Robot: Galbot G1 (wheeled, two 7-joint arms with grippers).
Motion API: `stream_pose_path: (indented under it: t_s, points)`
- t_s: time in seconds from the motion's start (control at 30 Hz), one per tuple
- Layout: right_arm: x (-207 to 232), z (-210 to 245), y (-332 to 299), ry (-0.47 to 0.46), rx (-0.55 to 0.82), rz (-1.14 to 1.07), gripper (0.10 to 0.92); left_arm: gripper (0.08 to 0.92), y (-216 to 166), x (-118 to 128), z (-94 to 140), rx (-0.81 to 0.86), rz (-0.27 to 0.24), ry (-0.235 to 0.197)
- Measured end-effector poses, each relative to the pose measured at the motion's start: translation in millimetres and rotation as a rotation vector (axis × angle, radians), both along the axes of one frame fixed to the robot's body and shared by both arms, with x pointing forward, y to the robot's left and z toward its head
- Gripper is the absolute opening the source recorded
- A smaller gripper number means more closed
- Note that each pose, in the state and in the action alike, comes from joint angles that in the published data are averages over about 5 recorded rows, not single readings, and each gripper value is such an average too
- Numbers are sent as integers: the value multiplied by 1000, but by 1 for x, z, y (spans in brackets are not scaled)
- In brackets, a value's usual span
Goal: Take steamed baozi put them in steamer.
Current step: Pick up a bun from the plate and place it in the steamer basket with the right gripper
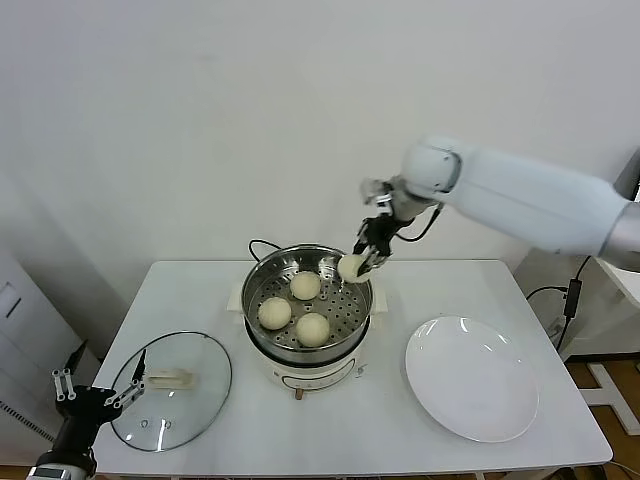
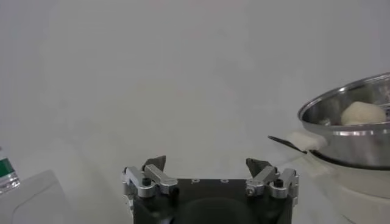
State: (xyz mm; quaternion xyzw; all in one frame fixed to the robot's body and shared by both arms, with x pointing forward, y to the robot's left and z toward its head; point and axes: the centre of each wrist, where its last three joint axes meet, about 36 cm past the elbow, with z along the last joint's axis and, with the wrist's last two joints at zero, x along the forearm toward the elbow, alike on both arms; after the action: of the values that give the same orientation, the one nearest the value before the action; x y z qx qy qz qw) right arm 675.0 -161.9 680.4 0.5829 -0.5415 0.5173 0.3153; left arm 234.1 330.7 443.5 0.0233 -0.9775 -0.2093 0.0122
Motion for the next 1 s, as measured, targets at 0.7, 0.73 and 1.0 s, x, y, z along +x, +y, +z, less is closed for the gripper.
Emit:
stream_pose_path:
  t_s: [0.7,0.73,1.0]
  points:
    - [-2,-77,29,-41,-77,6,435,823,3,2,-2,2,-7,3]
    - [-2,-78,29,-42,-75,3,458,823,3,2,-2,2,-6,3]
    - [0,-71,28,-47,-38,-25,688,823,5,2,-2,5,-9,6]
